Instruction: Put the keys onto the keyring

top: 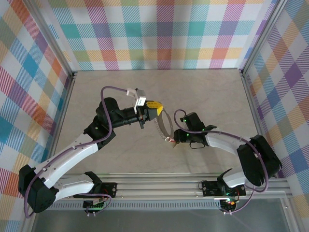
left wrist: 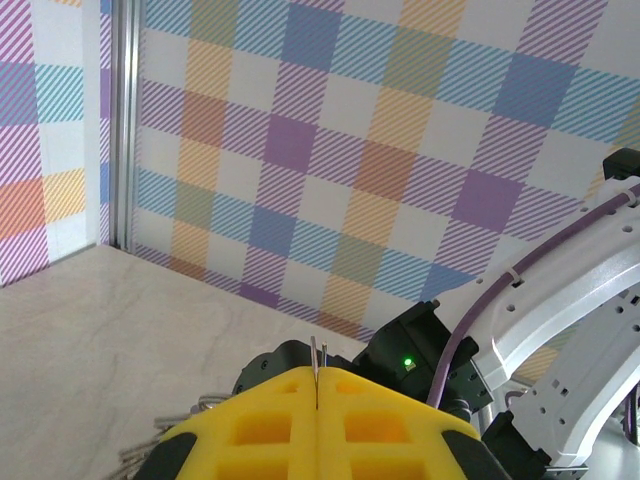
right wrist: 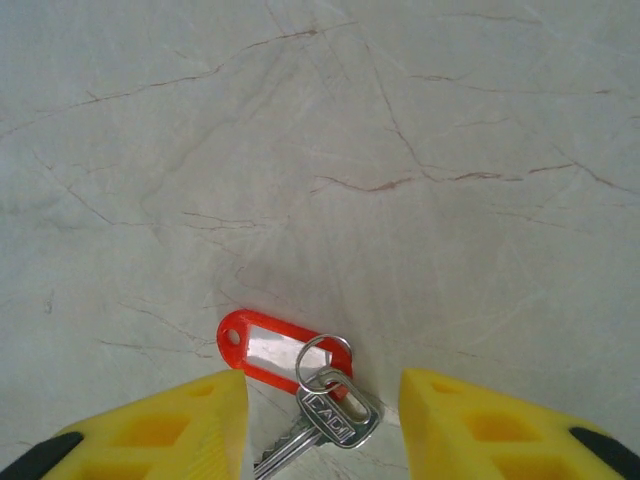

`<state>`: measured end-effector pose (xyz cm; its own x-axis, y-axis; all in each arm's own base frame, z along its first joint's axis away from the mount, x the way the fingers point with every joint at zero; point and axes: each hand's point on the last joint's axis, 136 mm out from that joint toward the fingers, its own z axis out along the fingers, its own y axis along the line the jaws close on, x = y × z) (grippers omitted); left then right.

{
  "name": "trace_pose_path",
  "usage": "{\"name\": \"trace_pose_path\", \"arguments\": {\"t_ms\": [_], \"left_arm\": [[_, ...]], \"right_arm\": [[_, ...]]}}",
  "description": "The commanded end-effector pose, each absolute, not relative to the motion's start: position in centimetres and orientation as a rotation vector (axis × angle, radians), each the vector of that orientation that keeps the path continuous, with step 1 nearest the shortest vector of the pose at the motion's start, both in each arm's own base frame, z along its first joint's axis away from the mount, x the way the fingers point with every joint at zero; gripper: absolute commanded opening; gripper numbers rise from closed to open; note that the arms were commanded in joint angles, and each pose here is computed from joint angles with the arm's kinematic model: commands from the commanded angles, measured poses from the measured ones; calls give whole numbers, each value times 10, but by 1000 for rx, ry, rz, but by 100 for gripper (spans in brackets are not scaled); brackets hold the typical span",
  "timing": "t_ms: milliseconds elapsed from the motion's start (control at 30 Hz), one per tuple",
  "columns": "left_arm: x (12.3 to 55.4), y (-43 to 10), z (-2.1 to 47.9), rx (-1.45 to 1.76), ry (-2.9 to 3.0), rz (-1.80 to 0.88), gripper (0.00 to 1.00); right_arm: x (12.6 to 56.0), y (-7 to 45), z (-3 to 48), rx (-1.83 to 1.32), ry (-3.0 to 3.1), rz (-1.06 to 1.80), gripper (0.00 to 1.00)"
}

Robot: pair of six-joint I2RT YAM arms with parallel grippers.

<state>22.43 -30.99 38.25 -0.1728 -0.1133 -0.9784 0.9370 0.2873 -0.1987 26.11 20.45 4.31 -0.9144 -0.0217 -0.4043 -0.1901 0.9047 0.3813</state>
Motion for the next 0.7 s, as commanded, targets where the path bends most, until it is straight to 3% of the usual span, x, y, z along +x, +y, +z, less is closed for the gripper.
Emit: {"name": "trace_pose_path", "arguments": {"t_ms": [0, 300, 667], "left_arm": [[213, -304, 402, 824, 1315, -1150, 0], [212, -302, 402, 817, 1309, -1150, 0], [211, -302, 404, 818, 1303, -1146, 0]], "right_arm": [[269, 201, 58, -73, 2633, 580, 45], [255, 204, 46, 22, 2691, 631, 46], [255, 209, 35, -46, 2742, 492, 45]]}}
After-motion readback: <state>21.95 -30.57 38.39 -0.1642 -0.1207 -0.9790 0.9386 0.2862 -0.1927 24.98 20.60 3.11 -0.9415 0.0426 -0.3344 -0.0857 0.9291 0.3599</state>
